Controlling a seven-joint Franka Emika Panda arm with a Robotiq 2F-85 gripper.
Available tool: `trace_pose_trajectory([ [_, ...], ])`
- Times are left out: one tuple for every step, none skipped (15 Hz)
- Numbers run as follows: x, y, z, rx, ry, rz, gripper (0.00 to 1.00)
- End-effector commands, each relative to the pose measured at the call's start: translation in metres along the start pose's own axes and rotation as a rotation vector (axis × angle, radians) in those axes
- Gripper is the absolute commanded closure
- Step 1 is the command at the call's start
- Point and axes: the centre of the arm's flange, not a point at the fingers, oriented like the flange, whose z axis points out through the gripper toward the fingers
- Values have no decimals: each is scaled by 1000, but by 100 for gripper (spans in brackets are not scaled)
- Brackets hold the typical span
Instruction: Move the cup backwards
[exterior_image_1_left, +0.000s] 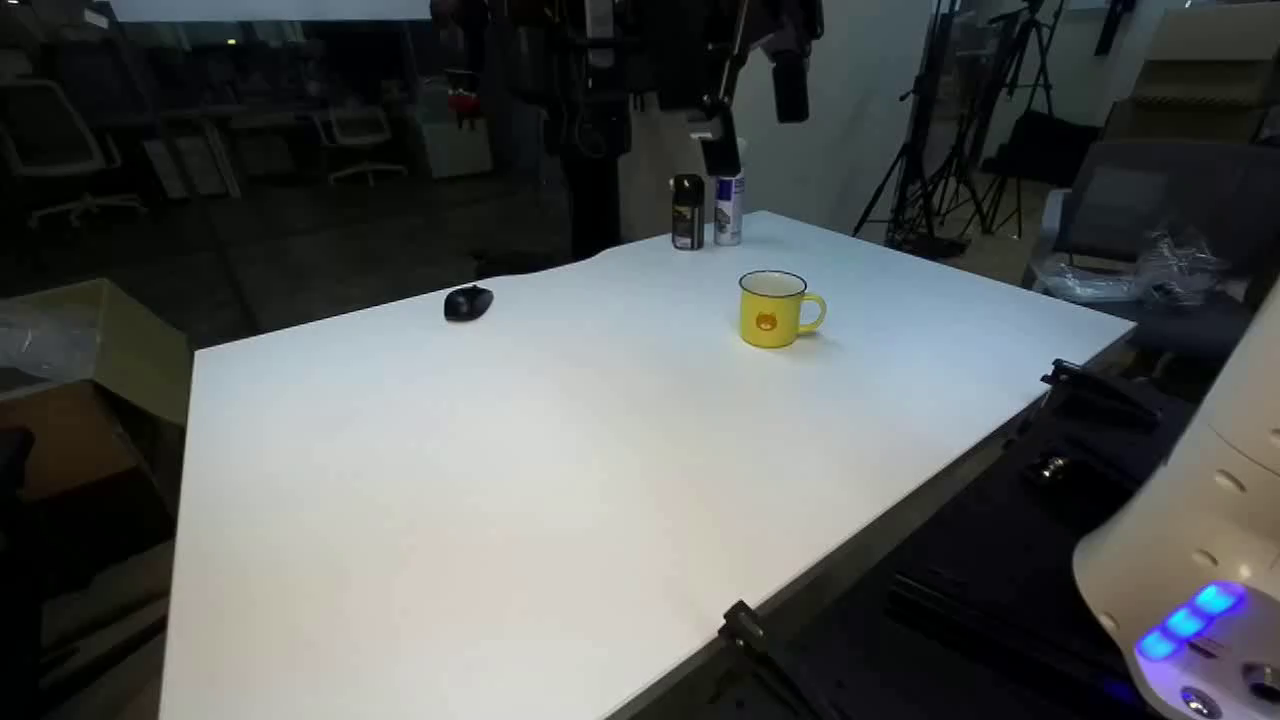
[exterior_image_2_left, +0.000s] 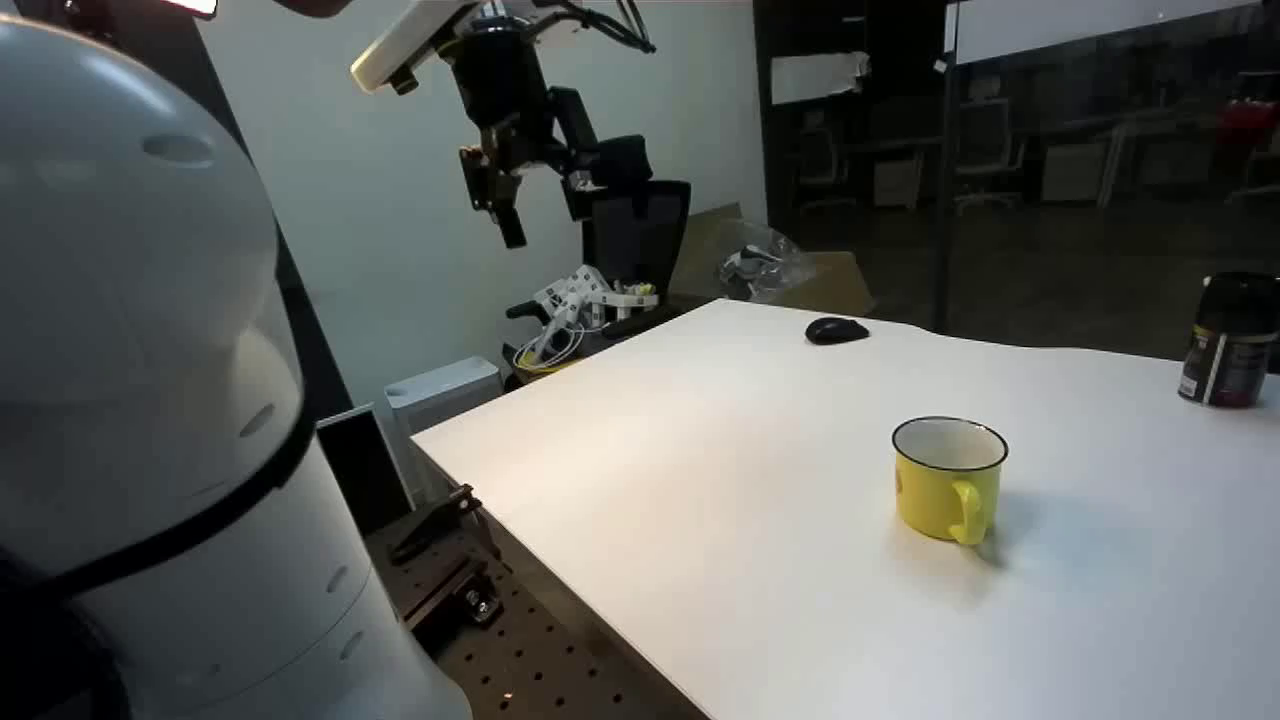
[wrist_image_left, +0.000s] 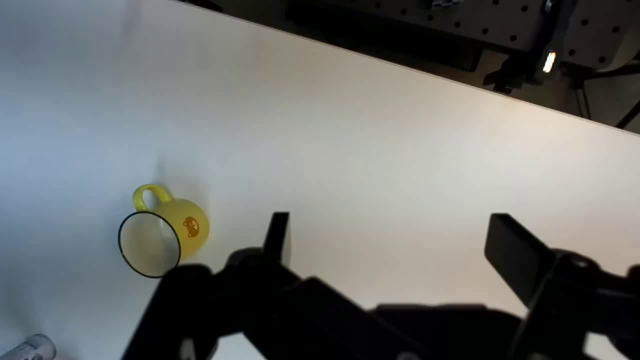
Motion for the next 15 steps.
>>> trace_pose_trajectory([
  [0, 0, 0, 0, 0, 0, 0],
  [0, 0, 0, 0, 0, 0, 0],
  [0, 0, 0, 0, 0, 0, 0],
  [0, 0, 0, 0, 0, 0, 0],
  [0, 0, 0, 0, 1, 0, 0],
  [0, 0, 0, 0, 1, 0, 0],
  [0, 0, 0, 0, 1, 0, 0],
  [0, 0, 0, 0, 1, 0, 0],
  [0, 0, 0, 0, 1, 0, 0],
  [0, 0, 0, 0, 1, 0, 0],
  [0, 0, 0, 0, 1, 0, 0],
  [0, 0, 0, 0, 1, 0, 0],
  [0, 0, 0, 0, 1, 0, 0],
  [0, 0, 0, 0, 1, 0, 0],
  [4, 3, -1, 11, 36, 27, 0],
])
